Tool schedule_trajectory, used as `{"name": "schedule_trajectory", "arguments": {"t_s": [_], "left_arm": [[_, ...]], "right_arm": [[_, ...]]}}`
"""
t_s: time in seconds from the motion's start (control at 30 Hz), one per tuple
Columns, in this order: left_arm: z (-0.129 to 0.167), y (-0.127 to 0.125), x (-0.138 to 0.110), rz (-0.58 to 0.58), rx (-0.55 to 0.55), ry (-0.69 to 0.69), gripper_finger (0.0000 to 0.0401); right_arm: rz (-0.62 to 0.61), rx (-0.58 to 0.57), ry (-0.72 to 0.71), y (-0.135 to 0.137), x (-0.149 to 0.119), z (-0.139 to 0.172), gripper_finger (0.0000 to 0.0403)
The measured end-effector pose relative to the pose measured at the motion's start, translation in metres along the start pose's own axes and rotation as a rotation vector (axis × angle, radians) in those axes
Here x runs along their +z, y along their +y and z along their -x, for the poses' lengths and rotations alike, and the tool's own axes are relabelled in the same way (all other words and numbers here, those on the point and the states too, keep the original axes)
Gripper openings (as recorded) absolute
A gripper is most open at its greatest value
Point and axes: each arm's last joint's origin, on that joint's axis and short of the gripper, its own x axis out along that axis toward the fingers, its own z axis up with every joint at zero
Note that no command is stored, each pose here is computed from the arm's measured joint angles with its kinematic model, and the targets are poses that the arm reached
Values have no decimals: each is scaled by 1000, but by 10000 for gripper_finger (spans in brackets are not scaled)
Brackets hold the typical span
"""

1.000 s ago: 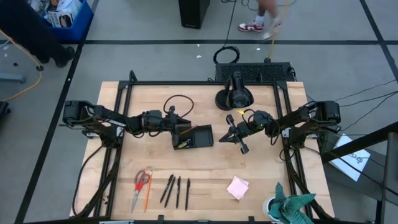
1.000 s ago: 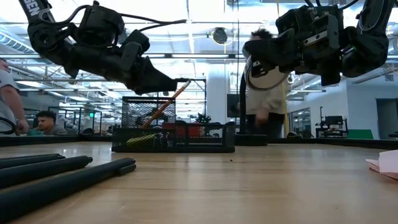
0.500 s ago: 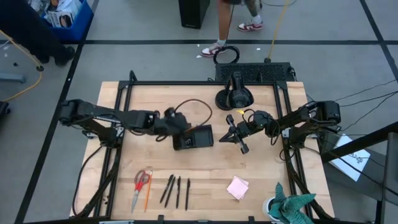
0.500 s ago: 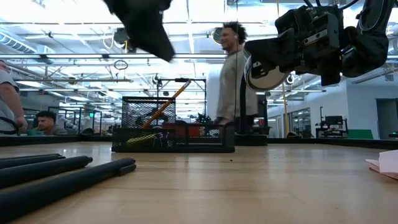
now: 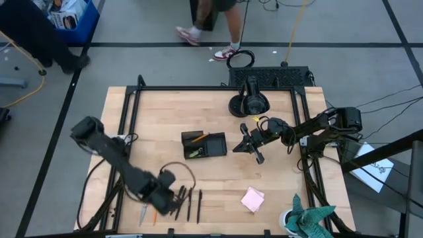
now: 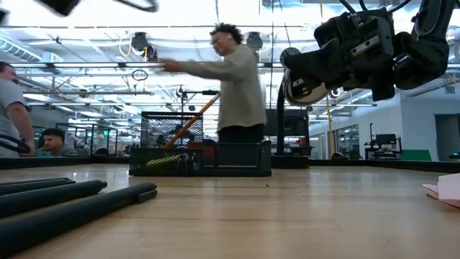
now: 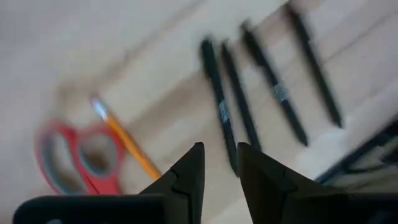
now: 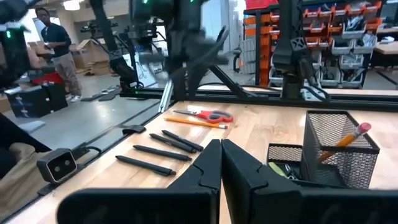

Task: Pick and place office supplies into organizer
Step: Put the orange pencil into the black desk organizer

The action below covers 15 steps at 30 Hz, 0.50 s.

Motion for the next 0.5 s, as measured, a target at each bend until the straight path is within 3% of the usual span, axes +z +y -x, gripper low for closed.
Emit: {"name": "schedule_trajectory", "arguments": {"t_s": [0.27,0.5], "left_arm": [[-55,-12,-38,135,71,97,141],[-66,-7,-44,185,168,139,174]], "right_arm": [[6,2,-27,0,3,0,4],[37,6,-73,1,8,0,4]]}}
